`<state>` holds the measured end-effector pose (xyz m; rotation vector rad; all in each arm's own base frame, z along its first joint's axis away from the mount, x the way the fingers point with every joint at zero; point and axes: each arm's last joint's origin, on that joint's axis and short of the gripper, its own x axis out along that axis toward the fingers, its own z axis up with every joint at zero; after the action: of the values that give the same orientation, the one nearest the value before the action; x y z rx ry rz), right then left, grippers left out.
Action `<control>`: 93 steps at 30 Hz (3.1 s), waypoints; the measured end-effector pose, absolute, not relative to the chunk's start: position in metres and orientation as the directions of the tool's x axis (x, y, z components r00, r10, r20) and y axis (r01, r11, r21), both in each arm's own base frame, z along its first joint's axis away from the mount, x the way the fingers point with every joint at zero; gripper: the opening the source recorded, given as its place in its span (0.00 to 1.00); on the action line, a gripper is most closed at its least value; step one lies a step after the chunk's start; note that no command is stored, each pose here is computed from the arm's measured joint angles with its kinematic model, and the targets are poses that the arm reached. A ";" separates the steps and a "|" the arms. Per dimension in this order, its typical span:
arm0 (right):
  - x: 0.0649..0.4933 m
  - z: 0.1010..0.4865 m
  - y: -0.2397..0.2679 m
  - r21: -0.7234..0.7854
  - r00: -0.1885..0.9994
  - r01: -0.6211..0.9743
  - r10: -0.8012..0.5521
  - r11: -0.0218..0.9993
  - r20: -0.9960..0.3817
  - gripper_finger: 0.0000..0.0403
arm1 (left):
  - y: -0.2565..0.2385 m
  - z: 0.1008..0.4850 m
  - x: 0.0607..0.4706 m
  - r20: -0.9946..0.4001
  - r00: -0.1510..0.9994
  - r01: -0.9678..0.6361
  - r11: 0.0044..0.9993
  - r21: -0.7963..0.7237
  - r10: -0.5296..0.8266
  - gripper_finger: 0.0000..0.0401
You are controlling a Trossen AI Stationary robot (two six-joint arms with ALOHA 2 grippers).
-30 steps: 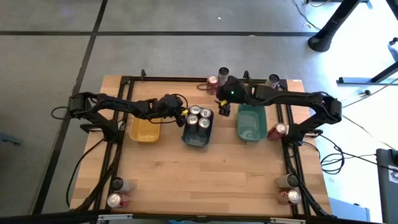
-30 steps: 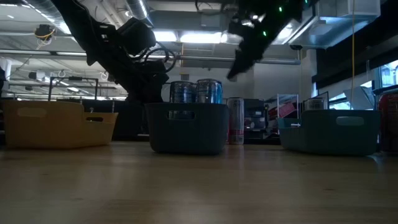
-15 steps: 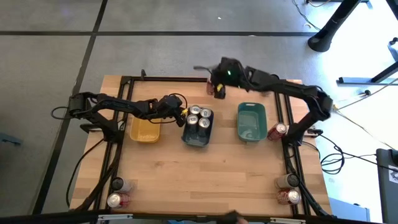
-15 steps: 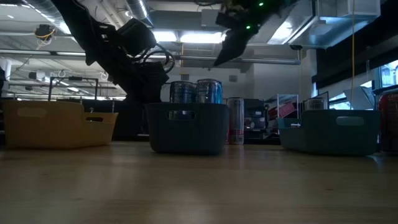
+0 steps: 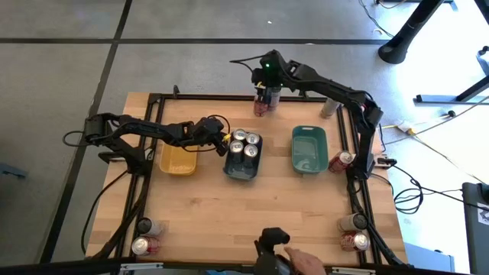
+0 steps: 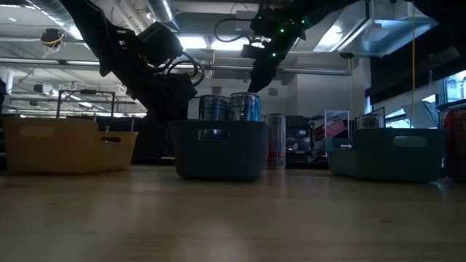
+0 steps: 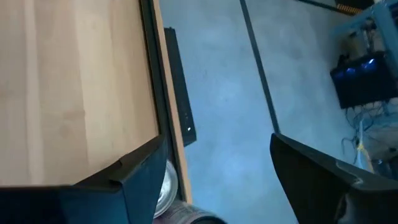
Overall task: Sort soda cans
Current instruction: Put the red soda can into green bin
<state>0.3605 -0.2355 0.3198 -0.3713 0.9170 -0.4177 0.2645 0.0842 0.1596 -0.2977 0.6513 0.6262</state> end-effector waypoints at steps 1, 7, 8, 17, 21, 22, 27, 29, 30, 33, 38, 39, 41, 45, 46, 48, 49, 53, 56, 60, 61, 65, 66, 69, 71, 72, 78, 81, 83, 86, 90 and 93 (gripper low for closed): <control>0.361 0.319 -0.235 -0.468 0.542 0.188 -0.488 0.864 -0.684 0.71 | 0.084 0.160 0.264 -0.644 0.622 -0.626 0.777 -0.066 0.446 0.00; 0.361 0.313 -0.235 -0.465 0.522 0.161 -0.475 0.870 -0.708 0.72 | 0.084 0.160 0.265 -0.644 0.622 -0.629 0.774 -0.071 0.446 0.00; 0.361 0.312 -0.236 -0.465 0.516 0.159 -0.474 0.871 -0.713 0.74 | 0.084 0.160 0.265 -0.644 0.622 -0.629 0.774 -0.072 0.446 0.00; 0.366 0.295 -0.239 -0.472 0.467 0.119 -0.468 0.874 -0.750 0.97 | 0.084 0.160 0.265 -0.644 0.622 -0.628 0.775 -0.070 0.446 0.00; 0.364 0.294 -0.239 -0.463 0.438 0.163 -0.484 0.871 -0.757 0.90 | 0.084 0.160 0.265 -0.644 0.622 -0.629 0.774 -0.071 0.446 0.00; 0.364 0.294 -0.239 -0.456 0.432 0.169 -0.482 0.874 -0.762 0.89 | 0.084 0.160 0.265 -0.644 0.622 -0.629 0.775 -0.071 0.446 0.00; 0.362 0.288 -0.237 -0.414 0.440 0.119 -0.421 0.903 -0.793 0.86 | 0.084 0.160 0.264 -0.644 0.622 -0.629 0.774 -0.072 0.446 0.00; 0.361 0.287 -0.237 -0.372 0.467 0.093 -0.370 0.924 -0.803 0.86 | 0.084 0.160 0.264 -0.644 0.622 -0.629 0.774 -0.072 0.446 0.00; 0.361 0.287 -0.237 -0.352 0.483 0.085 -0.347 0.932 -0.804 0.86 | 0.084 0.160 0.264 -0.644 0.622 -0.629 0.774 -0.072 0.446 0.00; 0.360 0.287 -0.238 -0.336 0.493 0.080 -0.330 0.939 -0.805 0.86 | 0.084 0.160 0.264 -0.644 0.622 -0.629 0.774 -0.072 0.446 0.00; 0.361 0.283 -0.242 -0.330 0.503 0.066 -0.317 0.942 -0.804 0.86 | 0.084 0.160 0.265 -0.643 0.622 -0.632 0.771 -0.077 0.446 0.00; 0.363 0.280 -0.242 -0.326 0.499 0.063 -0.313 0.943 -0.808 0.86 | 0.084 0.160 0.264 -0.644 0.622 -0.635 0.768 -0.082 0.446 0.00; 0.365 0.271 -0.245 -0.320 0.479 0.060 -0.309 0.946 -0.822 0.86 | 0.084 0.160 0.265 -0.644 0.622 -0.638 0.765 -0.087 0.446 0.00; 0.370 0.254 -0.249 -0.321 0.429 0.063 -0.316 0.945 -0.846 0.86 | 0.084 0.160 0.264 -0.644 0.622 -0.638 0.765 -0.087 0.446 0.00; 0.370 0.252 -0.249 -0.324 0.420 0.064 -0.320 0.944 -0.849 0.86 | 0.084 0.160 0.264 -0.644 0.622 -0.638 0.765 -0.087 0.446 0.00; 0.372 0.248 -0.250 -0.328 0.409 0.065 -0.325 0.943 -0.853 0.86 | 0.084 0.159 0.264 -0.644 0.622 -0.638 0.765 -0.086 0.445 0.00; 0.372 0.244 -0.251 -0.324 0.402 0.063 -0.321 0.944 -0.858 0.86 | 0.084 0.159 0.264 -0.644 0.622 -0.638 0.765 -0.086 0.446 0.00; 0.372 0.234 -0.252 -0.315 0.358 0.057 -0.314 0.947 -0.879 0.86 | 0.084 0.159 0.264 -0.645 0.621 -0.638 0.765 -0.086 0.445 0.00; 0.373 0.229 -0.251 -0.301 0.339 0.047 -0.299 0.952 -0.892 0.86 | 0.084 0.159 0.264 -0.644 0.622 -0.638 0.765 -0.086 0.445 0.00; 0.373 0.229 -0.251 -0.295 0.337 0.045 -0.293 0.954 -0.895 0.86 | 0.084 0.159 0.264 -0.644 0.622 -0.638 0.765 -0.087 0.446 0.00; 0.373 0.229 -0.251 -0.295 0.338 0.047 -0.293 0.954 -0.894 0.86 | 0.084 0.159 0.264 -0.644 0.622 -0.638 0.765 -0.087 0.446 0.00; 0.372 0.228 -0.251 -0.297 0.332 0.050 -0.296 0.954 -0.896 0.80 | 0.084 0.159 0.264 -0.644 0.622 -0.638 0.765 -0.087 0.446 0.00; 0.372 0.228 -0.251 -0.297 0.331 0.051 -0.297 0.953 -0.896 0.77 | 0.084 0.159 0.264 -0.644 0.622 -0.638 0.765 -0.086 0.446 0.00; 0.374 0.229 -0.249 -0.296 0.335 0.045 -0.294 0.954 -0.895 0.69 | 0.084 0.159 0.264 -0.644 0.622 -0.638 0.765 -0.087 0.446 0.00; 0.374 0.230 -0.249 -0.299 0.335 0.045 -0.296 0.953 -0.894 0.69 | 0.084 0.159 0.264 -0.644 0.622 -0.638 0.765 -0.087 0.446 0.00; 0.374 0.230 -0.248 -0.300 0.335 0.044 -0.297 0.953 -0.894 0.69 | 0.084 0.159 0.264 -0.644 0.622 -0.638 0.765 -0.087 0.446 0.00; 0.372 0.244 -0.233 -0.310 0.332 0.025 -0.300 0.950 -0.894 0.69 | 0.084 0.159 0.264 -0.644 0.622 -0.638 0.765 -0.087 0.446 0.00; 0.370 0.268 -0.220 -0.352 0.369 0.029 -0.337 0.936 -0.866 0.69 | 0.084 0.159 0.264 -0.643 0.622 -0.638 0.765 -0.087 0.446 0.00; 0.366 0.282 -0.210 -0.368 0.372 0.037 -0.355 0.929 -0.858 0.69 | 0.084 0.159 0.264 -0.644 0.622 -0.639 0.764 -0.088 0.446 0.00; 0.360 0.302 -0.191 -0.368 0.381 0.039 -0.355 0.929 -0.854 0.69 | 0.084 0.159 0.264 -0.644 0.622 -0.639 0.764 -0.089 0.446 0.00; 0.340 0.338 -0.162 -0.369 0.402 0.077 -0.367 0.926 -0.839 0.69 | 0.084 0.159 0.264 -0.644 0.622 -0.639 0.764 -0.089 0.446 0.00; 0.321 0.359 -0.142 -0.348 0.389 0.133 -0.372 0.928 -0.843 0.69 | 0.084 0.159 0.264 -0.644 0.622 -0.639 0.764 -0.089 0.446 0.00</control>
<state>0.3210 -0.1423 0.3591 -0.2383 1.1288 -0.3248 0.2644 0.0840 0.1594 -0.3257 0.6423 0.6361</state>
